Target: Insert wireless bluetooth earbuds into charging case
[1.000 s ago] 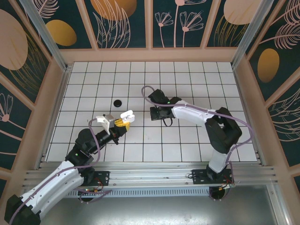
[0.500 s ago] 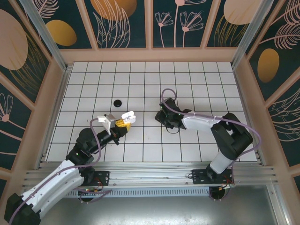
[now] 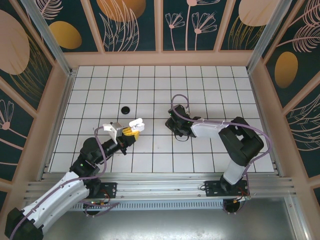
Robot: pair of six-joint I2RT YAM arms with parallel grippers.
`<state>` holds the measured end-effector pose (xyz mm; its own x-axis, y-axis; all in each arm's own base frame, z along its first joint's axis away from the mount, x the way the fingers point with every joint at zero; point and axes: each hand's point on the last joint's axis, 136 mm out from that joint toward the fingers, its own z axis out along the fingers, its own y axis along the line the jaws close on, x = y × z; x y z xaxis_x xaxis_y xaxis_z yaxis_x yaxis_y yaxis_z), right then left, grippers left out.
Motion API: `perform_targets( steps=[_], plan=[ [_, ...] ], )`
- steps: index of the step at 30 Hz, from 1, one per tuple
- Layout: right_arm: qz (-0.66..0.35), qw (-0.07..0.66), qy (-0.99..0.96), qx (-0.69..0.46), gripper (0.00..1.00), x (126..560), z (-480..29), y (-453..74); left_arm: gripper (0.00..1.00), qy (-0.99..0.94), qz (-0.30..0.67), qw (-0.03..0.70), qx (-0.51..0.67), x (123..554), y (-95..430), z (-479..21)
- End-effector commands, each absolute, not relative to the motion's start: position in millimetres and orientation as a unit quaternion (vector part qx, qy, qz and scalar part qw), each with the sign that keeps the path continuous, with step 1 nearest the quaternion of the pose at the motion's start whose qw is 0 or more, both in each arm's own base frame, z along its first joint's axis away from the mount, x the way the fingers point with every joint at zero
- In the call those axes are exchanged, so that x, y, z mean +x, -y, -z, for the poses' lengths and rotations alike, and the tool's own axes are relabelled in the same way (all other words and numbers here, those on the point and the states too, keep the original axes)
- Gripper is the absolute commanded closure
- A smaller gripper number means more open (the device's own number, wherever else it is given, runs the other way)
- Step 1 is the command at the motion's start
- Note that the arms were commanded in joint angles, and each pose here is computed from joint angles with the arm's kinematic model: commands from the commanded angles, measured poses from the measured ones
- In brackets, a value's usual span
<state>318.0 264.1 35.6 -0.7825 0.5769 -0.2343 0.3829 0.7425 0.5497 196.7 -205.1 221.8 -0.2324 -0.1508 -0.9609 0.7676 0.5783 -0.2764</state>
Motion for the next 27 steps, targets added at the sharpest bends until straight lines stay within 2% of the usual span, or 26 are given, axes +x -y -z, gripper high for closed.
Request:
perform_targets(
  steps=[1,14,20,27],
  plan=[
    [-0.222,0.208,-0.914,0.269,0.69,325,-31,-260,1.0,-0.653,0.41,0.593,0.234,193,206,-234],
    [-0.195,0.218,-0.923,0.249,0.78,342,-26,-257,1.0,-0.651,0.409,0.592,0.239,192,207,-234],
    [-0.17,0.216,-0.933,0.235,0.86,340,-17,-249,1.0,-0.651,0.409,0.592,0.24,192,207,-234],
    [-0.14,0.232,-0.951,0.151,0.94,343,-31,-250,1.0,-0.652,0.409,0.59,0.244,191,208,-235]
  ],
)
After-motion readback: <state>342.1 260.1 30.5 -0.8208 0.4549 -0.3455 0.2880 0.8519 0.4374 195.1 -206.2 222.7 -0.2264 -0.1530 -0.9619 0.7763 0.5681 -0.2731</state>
